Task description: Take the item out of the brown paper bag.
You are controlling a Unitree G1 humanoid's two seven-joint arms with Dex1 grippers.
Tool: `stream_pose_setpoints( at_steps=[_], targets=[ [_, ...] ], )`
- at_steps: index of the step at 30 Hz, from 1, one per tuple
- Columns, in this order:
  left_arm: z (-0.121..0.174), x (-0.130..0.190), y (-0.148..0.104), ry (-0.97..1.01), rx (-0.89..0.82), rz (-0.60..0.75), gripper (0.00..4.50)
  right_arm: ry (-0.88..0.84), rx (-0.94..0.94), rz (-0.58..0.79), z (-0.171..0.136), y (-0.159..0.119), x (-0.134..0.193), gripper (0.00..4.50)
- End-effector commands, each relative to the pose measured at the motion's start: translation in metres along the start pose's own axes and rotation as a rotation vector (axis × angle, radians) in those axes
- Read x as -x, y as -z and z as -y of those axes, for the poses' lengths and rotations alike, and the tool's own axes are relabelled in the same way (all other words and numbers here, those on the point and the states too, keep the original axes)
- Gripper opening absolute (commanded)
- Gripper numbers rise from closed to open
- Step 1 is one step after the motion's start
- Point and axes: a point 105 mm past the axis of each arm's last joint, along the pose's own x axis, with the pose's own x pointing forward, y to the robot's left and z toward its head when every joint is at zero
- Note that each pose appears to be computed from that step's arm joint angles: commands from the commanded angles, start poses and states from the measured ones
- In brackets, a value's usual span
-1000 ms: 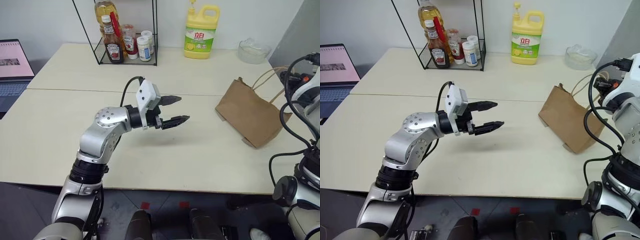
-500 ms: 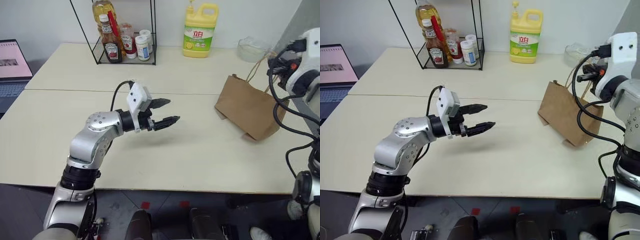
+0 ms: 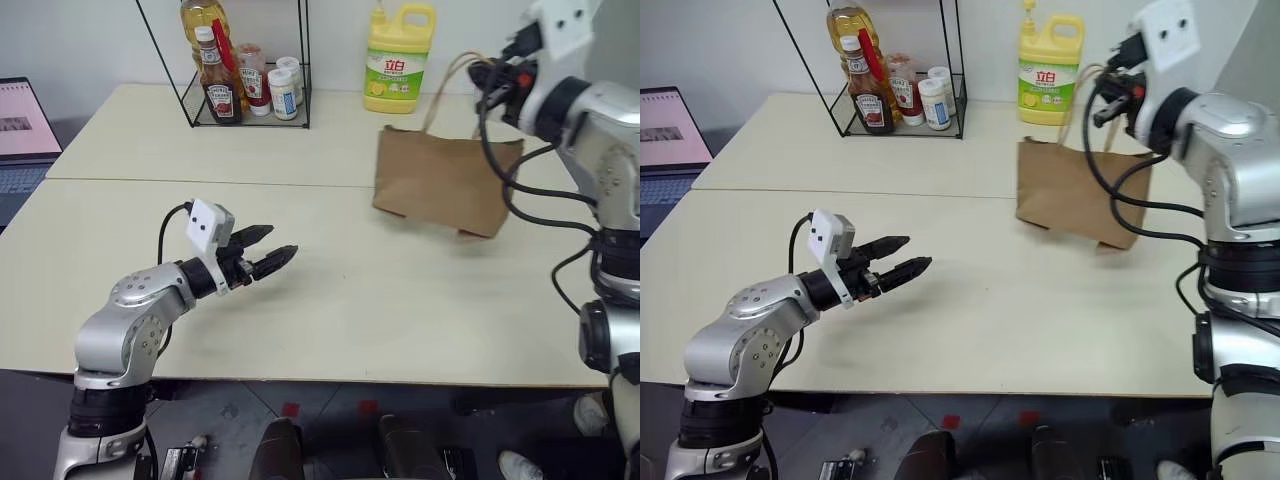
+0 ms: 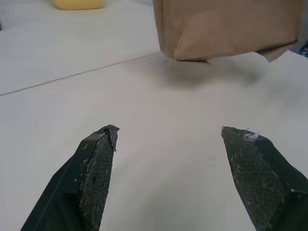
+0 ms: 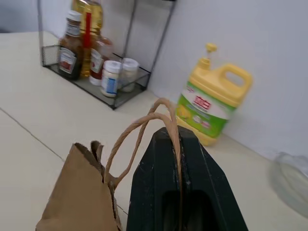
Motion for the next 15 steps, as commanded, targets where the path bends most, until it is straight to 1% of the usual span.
stream_pose_setpoints(
  at_steps=[1, 10, 15],
  targets=[
    [0.005, 0.011, -0.014, -0.011, -0.034, 0.050, 3.68, -0.026, 0.059, 0.131, -0.012, -0.039, -0.010, 0.03],
    [0.007, 0.030, -0.009, -0.068, -0.088, 0.034, 3.68, -0.152, 0.035, 0.212, -0.062, -0.058, -0.055, 0.03],
    [0.007, 0.032, -0.010, -0.085, -0.096, 0.048, 3.68, -0.201, 0.065, 0.228, -0.080, -0.055, -0.070, 0.03]
  ],
)
